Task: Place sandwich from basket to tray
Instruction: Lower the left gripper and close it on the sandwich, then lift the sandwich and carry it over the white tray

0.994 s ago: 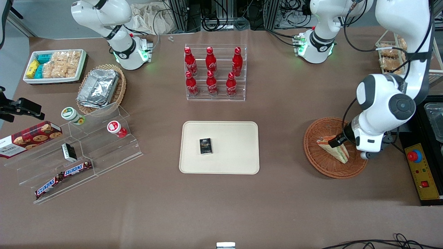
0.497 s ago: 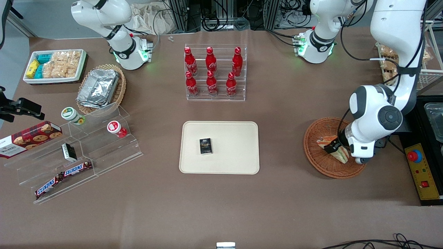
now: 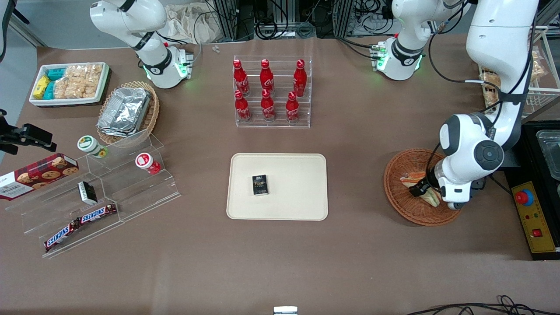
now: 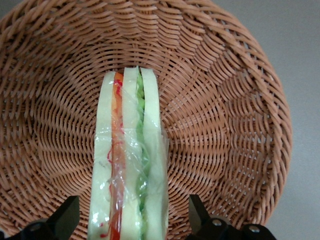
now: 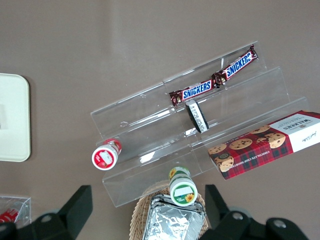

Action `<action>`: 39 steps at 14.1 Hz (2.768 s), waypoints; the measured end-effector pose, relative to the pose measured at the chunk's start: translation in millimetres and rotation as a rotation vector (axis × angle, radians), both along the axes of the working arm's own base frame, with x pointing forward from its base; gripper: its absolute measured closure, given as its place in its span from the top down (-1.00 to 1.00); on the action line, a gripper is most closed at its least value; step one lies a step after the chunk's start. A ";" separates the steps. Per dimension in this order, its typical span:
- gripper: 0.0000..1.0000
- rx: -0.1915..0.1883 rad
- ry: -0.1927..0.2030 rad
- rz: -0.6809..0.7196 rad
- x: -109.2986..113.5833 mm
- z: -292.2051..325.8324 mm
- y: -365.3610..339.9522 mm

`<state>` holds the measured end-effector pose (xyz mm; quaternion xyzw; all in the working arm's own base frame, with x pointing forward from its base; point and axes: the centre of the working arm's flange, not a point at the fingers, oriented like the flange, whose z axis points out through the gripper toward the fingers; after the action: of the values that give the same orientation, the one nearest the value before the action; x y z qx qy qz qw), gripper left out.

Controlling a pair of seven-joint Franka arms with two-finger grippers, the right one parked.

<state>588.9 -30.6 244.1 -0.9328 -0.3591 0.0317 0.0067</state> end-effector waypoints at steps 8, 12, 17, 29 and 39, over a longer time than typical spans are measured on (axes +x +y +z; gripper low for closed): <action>-0.25 0.002 -0.002 0.017 0.7 -8.6 2.8; -0.54 0.007 -0.018 0.033 5.6 15.7 9.3; -0.59 -0.003 -0.028 -0.013 3.4 120.5 -17.0; -0.65 -0.079 -0.011 -0.435 -29.3 190.0 -211.2; -0.65 -0.109 -0.053 -0.652 -49.1 133.5 -304.4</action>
<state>539.7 -335.0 377.7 -0.9981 -0.0392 0.0229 -0.0425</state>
